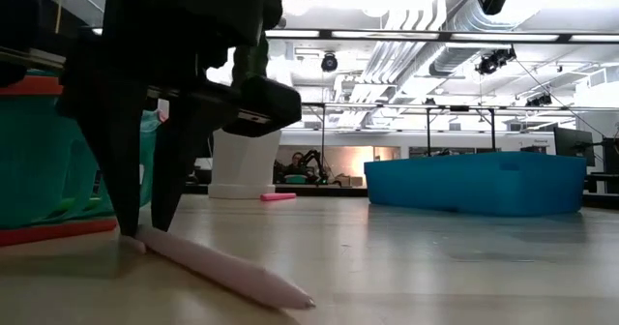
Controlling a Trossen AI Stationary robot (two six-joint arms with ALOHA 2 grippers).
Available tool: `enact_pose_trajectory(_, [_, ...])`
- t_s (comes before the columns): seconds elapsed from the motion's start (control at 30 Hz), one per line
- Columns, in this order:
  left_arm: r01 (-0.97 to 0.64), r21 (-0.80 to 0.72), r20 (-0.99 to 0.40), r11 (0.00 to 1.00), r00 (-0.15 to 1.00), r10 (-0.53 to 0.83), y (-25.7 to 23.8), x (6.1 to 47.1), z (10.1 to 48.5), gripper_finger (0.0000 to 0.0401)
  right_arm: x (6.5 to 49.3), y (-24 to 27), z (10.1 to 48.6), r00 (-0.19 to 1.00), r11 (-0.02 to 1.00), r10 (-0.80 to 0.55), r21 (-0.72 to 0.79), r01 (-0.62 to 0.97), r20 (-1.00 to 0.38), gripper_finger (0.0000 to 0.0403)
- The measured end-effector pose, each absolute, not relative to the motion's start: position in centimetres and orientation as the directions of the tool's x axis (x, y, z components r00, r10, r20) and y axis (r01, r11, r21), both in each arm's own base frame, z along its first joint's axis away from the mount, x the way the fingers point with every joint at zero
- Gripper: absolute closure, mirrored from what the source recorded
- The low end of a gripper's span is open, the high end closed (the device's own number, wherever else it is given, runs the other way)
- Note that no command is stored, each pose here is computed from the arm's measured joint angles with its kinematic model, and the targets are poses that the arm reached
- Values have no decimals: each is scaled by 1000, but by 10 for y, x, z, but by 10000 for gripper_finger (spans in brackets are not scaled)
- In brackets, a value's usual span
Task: Sort pens & pencils
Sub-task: Put the light pink pen into the green basket
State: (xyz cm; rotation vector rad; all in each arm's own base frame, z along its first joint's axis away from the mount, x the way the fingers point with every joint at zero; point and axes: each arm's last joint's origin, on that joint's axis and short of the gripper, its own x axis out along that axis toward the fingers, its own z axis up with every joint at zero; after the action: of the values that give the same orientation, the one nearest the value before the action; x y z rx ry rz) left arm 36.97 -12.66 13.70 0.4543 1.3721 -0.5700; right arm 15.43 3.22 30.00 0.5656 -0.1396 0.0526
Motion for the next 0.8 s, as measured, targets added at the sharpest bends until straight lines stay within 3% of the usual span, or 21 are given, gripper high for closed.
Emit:
enact_pose_trajectory(0.37, [558,-44,-996,829,36,-78,-108,368,136,348,154,32,300,989,843,11,530,-88,146,293])
enact_pose_trajectory(0.8, [595,21,-983,803,158,-91,-112,383,162,348,155,32,299,991,844,12,531,-80,132,294])
